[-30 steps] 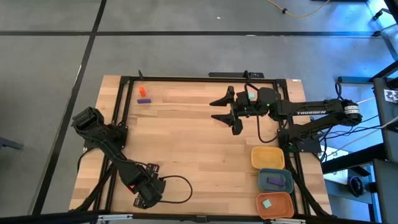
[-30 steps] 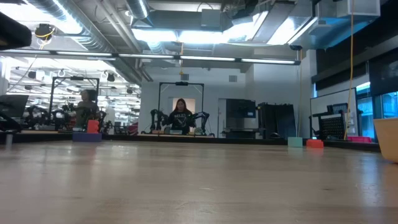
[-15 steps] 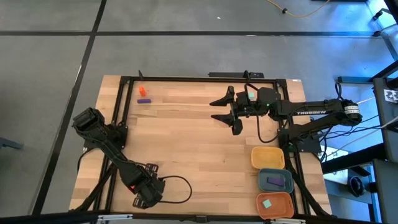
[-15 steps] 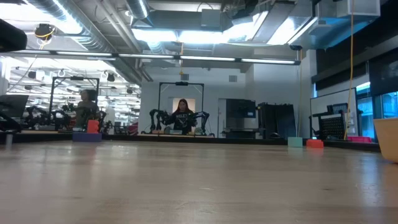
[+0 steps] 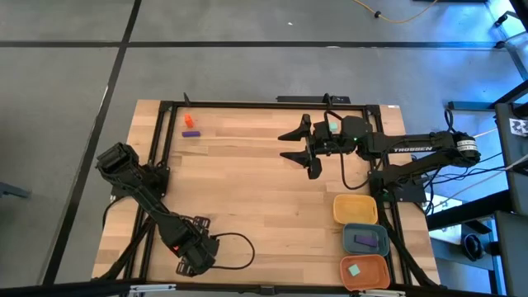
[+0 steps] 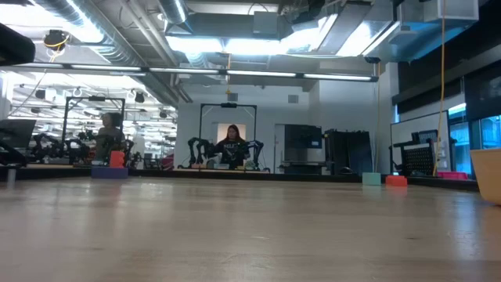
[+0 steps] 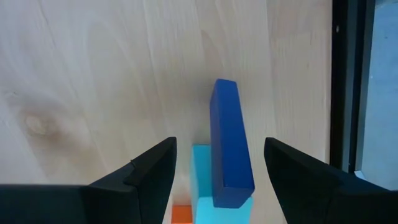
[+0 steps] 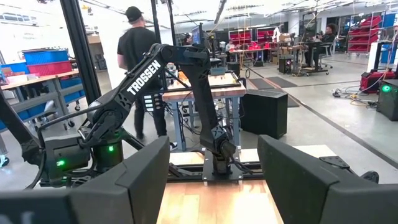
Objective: Sort & place blocks by color
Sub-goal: Put the bottom violet block into the blue bin
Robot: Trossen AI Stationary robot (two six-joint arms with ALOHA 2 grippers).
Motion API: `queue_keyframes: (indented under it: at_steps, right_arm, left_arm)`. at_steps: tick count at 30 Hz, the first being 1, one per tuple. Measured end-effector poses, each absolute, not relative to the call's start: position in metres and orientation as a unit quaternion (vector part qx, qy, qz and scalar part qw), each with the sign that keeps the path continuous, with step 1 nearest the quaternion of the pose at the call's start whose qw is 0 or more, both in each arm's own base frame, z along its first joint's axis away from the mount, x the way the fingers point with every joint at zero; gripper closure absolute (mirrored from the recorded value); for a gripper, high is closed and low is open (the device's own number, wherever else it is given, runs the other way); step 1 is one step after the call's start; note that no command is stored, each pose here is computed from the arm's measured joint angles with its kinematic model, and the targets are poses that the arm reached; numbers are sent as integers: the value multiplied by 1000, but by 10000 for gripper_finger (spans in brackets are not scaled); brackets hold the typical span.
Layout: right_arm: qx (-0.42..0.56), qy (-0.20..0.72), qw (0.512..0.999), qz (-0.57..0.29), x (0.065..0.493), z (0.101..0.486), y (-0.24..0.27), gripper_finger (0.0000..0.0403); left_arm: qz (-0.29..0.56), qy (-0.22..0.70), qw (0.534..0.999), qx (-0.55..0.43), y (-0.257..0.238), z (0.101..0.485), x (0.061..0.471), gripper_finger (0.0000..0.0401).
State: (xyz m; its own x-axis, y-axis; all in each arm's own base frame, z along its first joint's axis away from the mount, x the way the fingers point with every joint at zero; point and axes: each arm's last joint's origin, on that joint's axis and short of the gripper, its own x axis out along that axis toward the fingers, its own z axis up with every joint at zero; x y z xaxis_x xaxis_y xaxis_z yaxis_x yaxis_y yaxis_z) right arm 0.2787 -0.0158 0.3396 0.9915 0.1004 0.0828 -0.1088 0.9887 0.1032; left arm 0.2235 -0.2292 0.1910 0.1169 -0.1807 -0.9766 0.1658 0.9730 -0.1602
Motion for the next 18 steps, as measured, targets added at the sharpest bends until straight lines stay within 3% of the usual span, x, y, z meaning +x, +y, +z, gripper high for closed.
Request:
queue_keyframes:
  at_steps: [18]
  right_arm:
    - [54,-39,996,52,279,340,-16,157]
  left_arm:
    - [-123,654,746,4,-229,191,223,258]
